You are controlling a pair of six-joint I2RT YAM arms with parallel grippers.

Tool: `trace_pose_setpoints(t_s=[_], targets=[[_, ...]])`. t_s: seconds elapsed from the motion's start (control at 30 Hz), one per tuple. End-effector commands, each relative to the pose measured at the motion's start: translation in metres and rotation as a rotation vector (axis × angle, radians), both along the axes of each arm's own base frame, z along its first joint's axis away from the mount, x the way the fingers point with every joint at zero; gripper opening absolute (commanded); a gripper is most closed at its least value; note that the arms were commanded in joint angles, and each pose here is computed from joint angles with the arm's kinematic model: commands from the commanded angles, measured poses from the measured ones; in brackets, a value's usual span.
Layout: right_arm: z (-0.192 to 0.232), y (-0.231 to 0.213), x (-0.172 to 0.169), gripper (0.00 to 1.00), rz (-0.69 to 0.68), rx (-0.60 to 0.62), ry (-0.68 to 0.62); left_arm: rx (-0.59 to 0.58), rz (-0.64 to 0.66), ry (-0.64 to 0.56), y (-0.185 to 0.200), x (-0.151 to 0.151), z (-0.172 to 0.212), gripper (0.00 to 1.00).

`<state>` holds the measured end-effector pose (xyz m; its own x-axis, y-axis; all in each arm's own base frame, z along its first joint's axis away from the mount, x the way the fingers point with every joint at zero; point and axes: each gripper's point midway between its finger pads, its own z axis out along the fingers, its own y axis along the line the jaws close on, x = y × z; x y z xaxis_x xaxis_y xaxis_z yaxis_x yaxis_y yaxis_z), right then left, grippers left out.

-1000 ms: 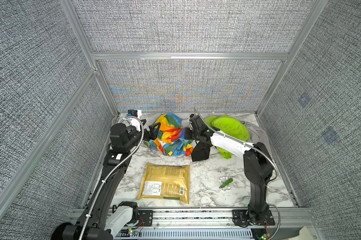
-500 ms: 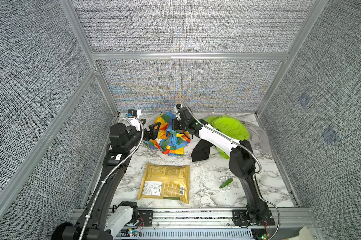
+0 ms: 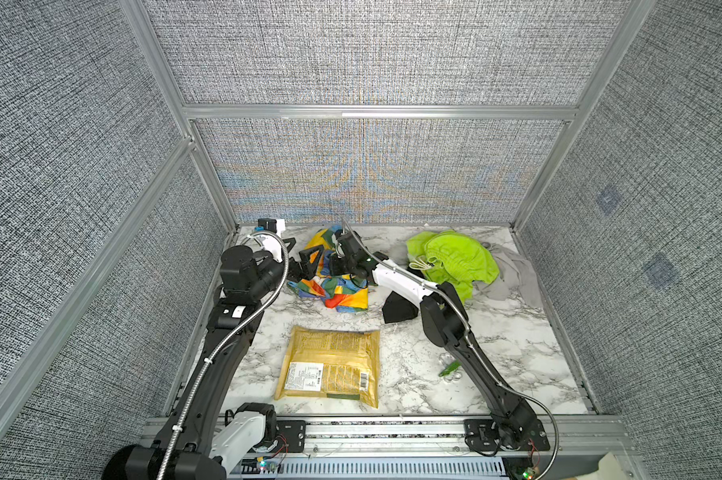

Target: Pick out a specific cloth from the pile

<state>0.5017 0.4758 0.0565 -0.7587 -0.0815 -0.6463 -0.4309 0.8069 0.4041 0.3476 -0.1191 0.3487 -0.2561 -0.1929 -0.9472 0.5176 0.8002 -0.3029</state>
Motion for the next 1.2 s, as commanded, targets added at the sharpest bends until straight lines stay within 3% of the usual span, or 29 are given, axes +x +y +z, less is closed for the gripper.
trace_pose_setpoints(t_s=[0.0,0.1,0.33,0.77,0.97,1.17], targets=[[-0.027,-0.005,-0.011,0.16,0.001,-0.04,0.074,-0.01,-0.013,-0.04,-0.002,0.001,0.011,0.98],[-0.024,-0.006,-0.013,0.26,0.01,-0.042,0.076,-0.008,-0.011,-0.04,-0.002,0.001,0.01,0.98],[0.044,-0.01,-0.016,0.54,0.041,-0.015,-0.023,-0.006,-0.006,-0.023,-0.001,0.005,0.005,0.98],[0.174,-0.078,-0.061,0.7,0.034,-0.024,-0.246,-0.002,0.008,-0.002,0.001,0.01,-0.002,0.98],[0.204,-0.115,-0.096,0.9,0.066,-0.013,-0.327,0.004,0.013,0.007,0.001,0.012,-0.006,0.98],[0.229,-0.161,-0.124,0.93,0.04,-0.005,-0.389,0.017,0.035,0.006,0.004,0.014,-0.008,0.98]])
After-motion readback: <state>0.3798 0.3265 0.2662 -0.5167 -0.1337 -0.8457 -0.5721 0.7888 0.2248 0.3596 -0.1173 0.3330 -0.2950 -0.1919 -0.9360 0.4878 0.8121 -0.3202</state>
